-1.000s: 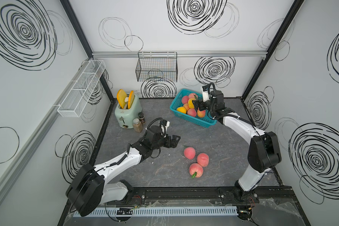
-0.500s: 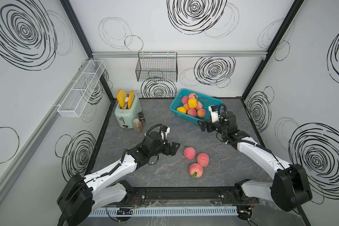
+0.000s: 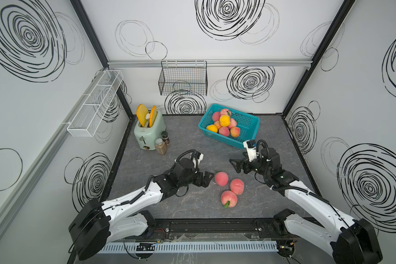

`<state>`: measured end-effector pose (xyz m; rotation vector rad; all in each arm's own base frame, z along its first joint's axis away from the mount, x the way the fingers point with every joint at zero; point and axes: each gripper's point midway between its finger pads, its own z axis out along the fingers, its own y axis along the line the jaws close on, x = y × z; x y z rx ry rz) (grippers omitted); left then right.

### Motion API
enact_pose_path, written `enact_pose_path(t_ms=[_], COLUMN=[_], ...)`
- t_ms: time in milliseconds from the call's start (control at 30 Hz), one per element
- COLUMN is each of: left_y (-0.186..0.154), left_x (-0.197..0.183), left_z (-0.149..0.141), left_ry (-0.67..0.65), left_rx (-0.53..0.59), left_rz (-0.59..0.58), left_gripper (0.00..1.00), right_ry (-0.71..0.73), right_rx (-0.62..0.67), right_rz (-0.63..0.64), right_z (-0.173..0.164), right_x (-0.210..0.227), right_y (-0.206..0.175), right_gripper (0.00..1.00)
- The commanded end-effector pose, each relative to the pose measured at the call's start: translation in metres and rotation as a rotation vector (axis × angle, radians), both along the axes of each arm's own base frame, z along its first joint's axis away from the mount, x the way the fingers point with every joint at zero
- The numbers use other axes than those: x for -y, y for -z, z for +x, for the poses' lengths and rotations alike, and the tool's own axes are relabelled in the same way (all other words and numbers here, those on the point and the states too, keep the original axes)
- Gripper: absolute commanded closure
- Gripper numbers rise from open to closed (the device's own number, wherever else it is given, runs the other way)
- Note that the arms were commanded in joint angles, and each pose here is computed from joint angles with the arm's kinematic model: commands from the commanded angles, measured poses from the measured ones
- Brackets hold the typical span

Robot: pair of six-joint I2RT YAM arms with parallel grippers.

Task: Put the peaches into the basket
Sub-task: Place the peach in the basket, then pick up the peach from the center of the board.

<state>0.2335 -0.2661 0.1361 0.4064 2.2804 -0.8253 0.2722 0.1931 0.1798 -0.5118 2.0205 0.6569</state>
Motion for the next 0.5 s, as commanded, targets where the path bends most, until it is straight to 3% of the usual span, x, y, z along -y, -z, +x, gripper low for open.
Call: enact_pose_path(t_ms=[0,467], left_y=[-0.005,0.024], left_x=[0.019,0.056], left_z=[0.002,0.007], left_ry=[0.017,0.048], left_rx=[0.009,-0.036], left_rz=[-0.048,-0.04], left_gripper=[0.02,0.02], right_ry=[-0.021,-0.027], right_rx=[-0.044,-0.096], right_rz=[0.027,0.104], right_z=[-0.016,-0.042], right_x=[-0.004,-0.003], right_y=[0.008,0.026], right_gripper=[0.01,0.01])
